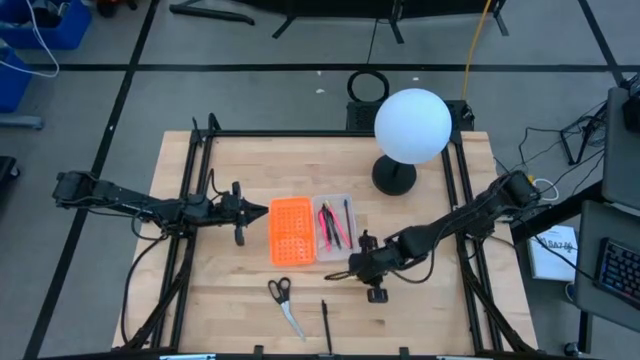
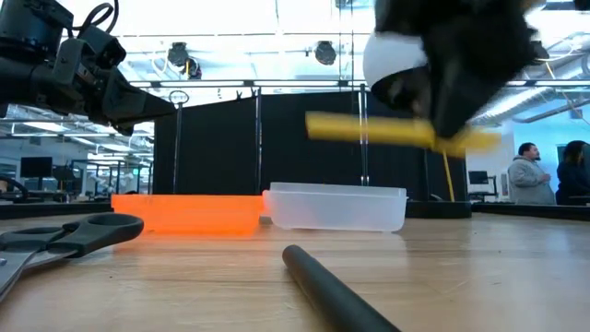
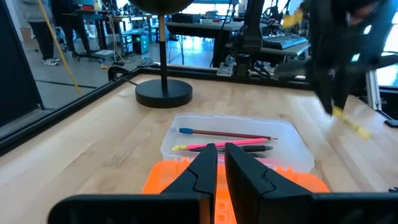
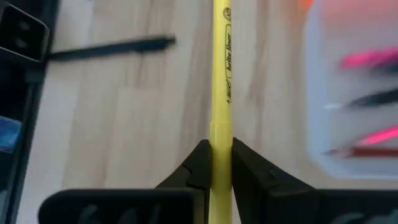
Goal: Pick & place school supplies into a supply box
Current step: Put the yellow pen into the supply box
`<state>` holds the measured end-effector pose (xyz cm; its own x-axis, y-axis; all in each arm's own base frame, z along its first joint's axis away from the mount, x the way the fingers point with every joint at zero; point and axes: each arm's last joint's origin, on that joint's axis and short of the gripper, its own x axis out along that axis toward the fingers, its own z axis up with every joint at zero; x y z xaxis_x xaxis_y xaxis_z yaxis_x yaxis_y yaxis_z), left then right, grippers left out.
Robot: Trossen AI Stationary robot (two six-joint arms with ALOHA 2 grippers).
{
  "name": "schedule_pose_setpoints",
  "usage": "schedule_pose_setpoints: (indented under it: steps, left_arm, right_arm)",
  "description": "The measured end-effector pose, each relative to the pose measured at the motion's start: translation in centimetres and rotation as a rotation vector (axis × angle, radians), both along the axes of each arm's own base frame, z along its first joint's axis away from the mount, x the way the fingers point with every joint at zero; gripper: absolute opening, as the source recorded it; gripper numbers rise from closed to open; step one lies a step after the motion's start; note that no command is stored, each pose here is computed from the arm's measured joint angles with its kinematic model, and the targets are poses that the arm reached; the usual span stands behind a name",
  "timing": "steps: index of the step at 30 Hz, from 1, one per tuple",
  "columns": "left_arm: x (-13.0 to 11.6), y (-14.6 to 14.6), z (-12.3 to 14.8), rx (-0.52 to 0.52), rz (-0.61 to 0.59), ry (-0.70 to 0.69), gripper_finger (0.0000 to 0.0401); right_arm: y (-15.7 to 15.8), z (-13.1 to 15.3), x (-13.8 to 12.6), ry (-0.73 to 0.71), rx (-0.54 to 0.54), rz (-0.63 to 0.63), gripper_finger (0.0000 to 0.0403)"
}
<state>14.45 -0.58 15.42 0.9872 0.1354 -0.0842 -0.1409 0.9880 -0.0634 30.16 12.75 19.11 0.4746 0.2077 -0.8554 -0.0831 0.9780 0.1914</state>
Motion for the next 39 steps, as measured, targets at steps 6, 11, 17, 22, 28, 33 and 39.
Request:
schedule_pose_setpoints:
  steps: [6,11,17,22,28,33,39]
  left_arm:
    - [0.0,0.0,0.0,0.0,0.0,0.0,0.0037]
    - [0.0,0.0,0.0,0.033,0.009,0.004,0.0037]
    - [0.0,0.3,0.3,0.185,0.082,0.003,0.0037]
    - [0.0,0.3,0.3,0.241,0.083,0.008,0.0037]
    - [0.0,0.3,0.3,0.25,0.081,0.017,0.0037]
    - [0.0,0.3,0.1,0.259,0.076,0.039,0.0037]
    - [-0.1,0.3,-0.4,0.235,0.072,0.082,0.0037]
  right_arm:
    - [-3.0,5.9,1.4,-0.025,-0.182,0.072,0.0032]
    - [-7.3,9.3,2.7,-0.058,-0.338,0.186,0.0032]
    - [-10.9,10.2,3.1,-0.075,-0.579,0.445,0.0032]
    - [-13.0,9.2,4.7,-0.074,-0.726,0.562,0.0032]
    - [-14.0,5.2,6.8,0.021,-0.81,0.794,0.0032]
    - [-14.1,2.8,7.0,0.15,-0.847,0.987,0.0032]
    - [-14.1,1.1,7.6,0.162,-0.83,1.086,0.0034]
